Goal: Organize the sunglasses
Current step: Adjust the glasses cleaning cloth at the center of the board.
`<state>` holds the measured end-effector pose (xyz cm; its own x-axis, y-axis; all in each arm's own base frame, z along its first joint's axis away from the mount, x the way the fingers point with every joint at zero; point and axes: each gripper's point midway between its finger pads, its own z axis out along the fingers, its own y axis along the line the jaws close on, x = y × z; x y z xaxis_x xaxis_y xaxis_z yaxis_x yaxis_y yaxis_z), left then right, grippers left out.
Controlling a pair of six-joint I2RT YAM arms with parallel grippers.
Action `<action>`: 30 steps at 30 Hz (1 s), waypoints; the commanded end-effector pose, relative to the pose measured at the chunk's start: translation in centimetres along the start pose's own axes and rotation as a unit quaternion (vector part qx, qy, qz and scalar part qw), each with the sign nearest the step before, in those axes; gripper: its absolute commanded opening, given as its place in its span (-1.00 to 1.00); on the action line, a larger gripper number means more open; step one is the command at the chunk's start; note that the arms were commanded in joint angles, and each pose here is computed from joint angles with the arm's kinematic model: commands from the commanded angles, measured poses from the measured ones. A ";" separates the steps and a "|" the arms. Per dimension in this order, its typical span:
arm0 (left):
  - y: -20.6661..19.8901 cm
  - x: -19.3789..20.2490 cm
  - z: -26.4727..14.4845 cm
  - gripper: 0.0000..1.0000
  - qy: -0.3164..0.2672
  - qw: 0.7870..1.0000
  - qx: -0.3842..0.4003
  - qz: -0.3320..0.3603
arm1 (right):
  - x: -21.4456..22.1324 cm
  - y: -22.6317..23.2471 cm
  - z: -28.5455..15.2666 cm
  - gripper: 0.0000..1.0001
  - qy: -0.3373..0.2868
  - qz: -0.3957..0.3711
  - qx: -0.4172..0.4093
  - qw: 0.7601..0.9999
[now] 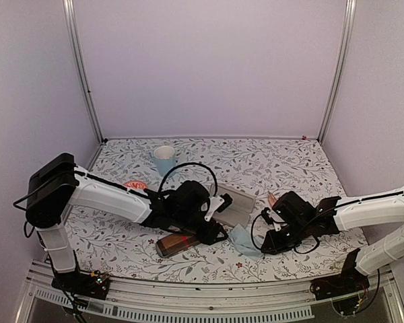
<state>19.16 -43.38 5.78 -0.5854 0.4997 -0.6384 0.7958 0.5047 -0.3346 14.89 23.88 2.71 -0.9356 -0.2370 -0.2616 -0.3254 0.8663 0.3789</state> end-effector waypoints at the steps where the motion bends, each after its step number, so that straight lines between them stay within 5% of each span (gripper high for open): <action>1: -1.1 -0.3 0.9 -0.05 0.010 1.000 0.021 0.020 | -0.7 0.7 -1.1 -0.64 -0.021 -0.009 -0.006 1.000; 19: 0.3 1.5 4.2 -0.29 0.067 0.996 0.040 -0.033 | -1.0 2.5 -1.7 -0.51 -0.039 -0.045 -0.020 0.998; 30: -0.3 1.0 4.3 -0.66 0.057 0.994 0.074 -0.052 | -0.6 2.5 -1.6 -0.53 -0.038 -0.045 -0.025 0.998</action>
<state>18.54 -45.89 2.35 -0.6608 0.5489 -0.5118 0.7502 0.4626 -0.4725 14.34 25.00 4.48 -0.9039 -0.2766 -0.3262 -0.3943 0.8345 0.3849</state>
